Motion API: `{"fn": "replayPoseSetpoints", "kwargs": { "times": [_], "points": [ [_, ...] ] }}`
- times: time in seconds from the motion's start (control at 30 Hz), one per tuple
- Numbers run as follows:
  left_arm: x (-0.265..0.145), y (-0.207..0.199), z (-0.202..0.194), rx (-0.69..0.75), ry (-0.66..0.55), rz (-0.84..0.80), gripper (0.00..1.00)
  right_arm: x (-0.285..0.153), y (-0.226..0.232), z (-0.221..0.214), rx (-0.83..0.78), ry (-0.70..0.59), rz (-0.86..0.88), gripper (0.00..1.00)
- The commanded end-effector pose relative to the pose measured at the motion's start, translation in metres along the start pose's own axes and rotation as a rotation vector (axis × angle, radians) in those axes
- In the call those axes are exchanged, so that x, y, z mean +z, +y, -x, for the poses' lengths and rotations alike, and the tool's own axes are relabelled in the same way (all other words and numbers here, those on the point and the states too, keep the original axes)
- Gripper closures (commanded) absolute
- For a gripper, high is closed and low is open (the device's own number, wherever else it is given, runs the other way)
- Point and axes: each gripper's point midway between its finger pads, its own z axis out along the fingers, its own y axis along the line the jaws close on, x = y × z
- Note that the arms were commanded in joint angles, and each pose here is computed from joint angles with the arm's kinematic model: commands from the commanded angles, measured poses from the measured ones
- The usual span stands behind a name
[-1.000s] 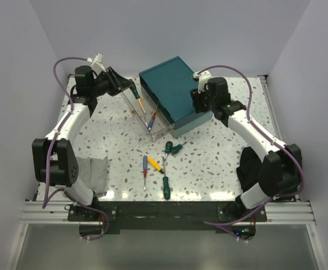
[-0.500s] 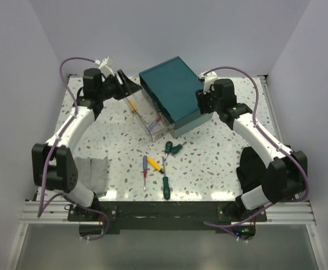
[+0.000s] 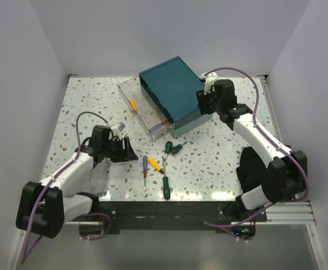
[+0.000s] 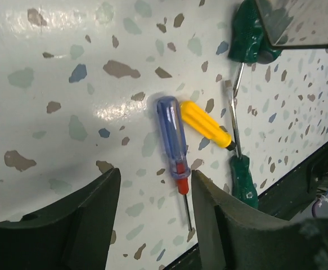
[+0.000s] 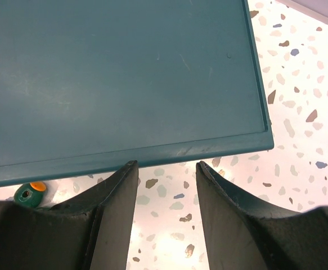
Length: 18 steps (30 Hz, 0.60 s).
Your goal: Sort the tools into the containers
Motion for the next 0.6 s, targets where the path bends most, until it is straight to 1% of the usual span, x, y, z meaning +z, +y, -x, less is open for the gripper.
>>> {"fn": "replayPoseSetpoints", "kwargs": {
  "times": [0.0, 0.1, 0.3, 0.47, 0.57],
  "points": [
    [0.001, -0.007, 0.005, 0.065, -0.053, -0.044, 0.44, -0.003, 0.004, 0.006, 0.02, -0.033, 0.02, 0.5],
    [0.008, -0.01, -0.002, 0.079, -0.032, -0.047, 0.44, -0.006, 0.003, 0.004, 0.014, -0.027, 0.016, 0.5],
    [0.023, -0.007, -0.014, 0.086, 0.028, 0.024, 0.48, -0.009, -0.002, 0.002, 0.006, -0.027, 0.001, 0.5],
    [0.036, -0.007, -0.023, 0.094, 0.078, 0.074, 0.49, -0.013, -0.009, 0.003, 0.006, -0.033, -0.016, 0.5],
    [0.047, -0.018, -0.03, 0.126, 0.111, 0.07, 0.49, -0.015, -0.015, 0.0, 0.023, -0.031, -0.027, 0.5]
  ]
}}
